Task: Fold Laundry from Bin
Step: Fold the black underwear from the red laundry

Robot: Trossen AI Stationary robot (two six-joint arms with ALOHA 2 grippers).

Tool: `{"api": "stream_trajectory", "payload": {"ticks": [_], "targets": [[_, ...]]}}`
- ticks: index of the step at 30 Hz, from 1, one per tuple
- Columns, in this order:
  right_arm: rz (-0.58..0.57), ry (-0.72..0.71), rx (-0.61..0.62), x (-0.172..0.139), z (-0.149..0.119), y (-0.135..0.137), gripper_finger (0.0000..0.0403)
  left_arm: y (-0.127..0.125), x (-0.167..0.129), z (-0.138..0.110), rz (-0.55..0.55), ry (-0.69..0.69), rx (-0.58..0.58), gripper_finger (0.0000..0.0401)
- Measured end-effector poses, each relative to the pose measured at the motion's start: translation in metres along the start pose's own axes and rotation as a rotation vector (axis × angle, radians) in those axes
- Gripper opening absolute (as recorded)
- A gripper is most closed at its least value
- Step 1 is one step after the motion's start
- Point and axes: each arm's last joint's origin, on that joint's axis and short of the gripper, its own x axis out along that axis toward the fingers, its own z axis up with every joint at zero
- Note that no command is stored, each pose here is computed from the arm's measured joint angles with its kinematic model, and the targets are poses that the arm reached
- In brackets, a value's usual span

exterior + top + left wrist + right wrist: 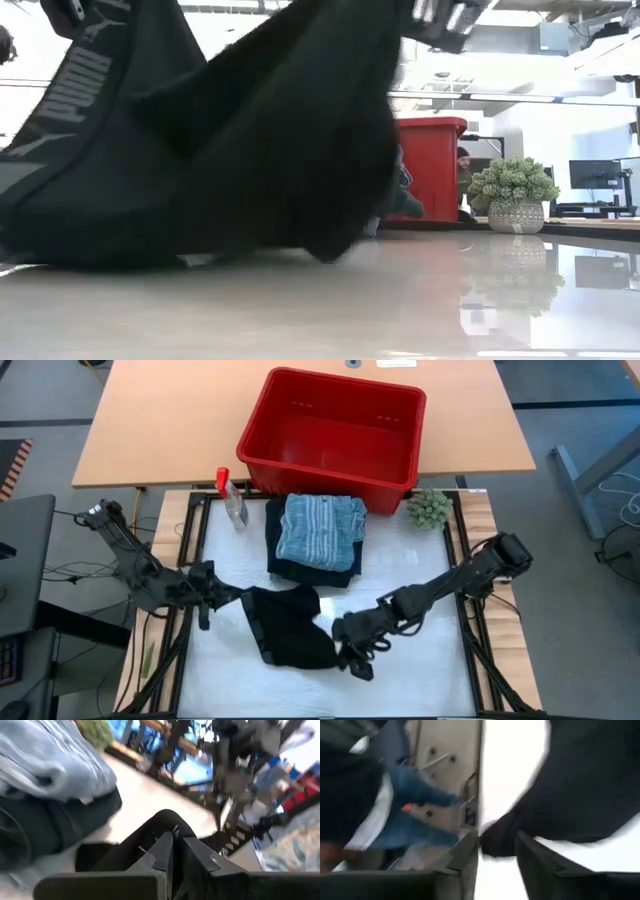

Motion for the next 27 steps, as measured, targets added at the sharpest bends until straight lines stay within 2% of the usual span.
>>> {"api": "stream_trajectory", "payload": {"ticks": [3,6,9,12,16,21,27], "targets": [[0.052,0.031,0.003,-0.002,0.002,0.003,0.0202,-0.006,0.009,-0.012,-0.021,0.083,0.022,0.0032],[0.064,-0.014,0.006,-0.011,0.019,0.003,0.0238,-0.013,0.02,-0.028,-0.063,0.195,0.064,0.004],[0.035,-0.092,-0.076,-0.02,0.035,0.0,0.025,-0.023,0.033,-0.045,-0.114,0.3,0.09,0.0042],[-0.079,-0.184,-0.18,-0.022,0.045,-0.01,0.0248,-0.03,0.046,-0.065,-0.145,0.393,0.123,0.0043],[-0.156,-0.192,-0.257,-0.001,0.055,-0.038,0.0243,-0.038,0.061,-0.087,-0.187,0.467,0.131,0.0043],[-0.239,-0.12,-0.292,0.037,0.06,-0.091,0.0242,-0.048,0.075,-0.105,-0.248,0.498,0.067,0.0043],[-0.353,-0.069,-0.172,0.053,0.073,-0.149,0.0242,-0.054,0.078,-0.126,-0.275,0.595,-0.029,0.0043]]}}
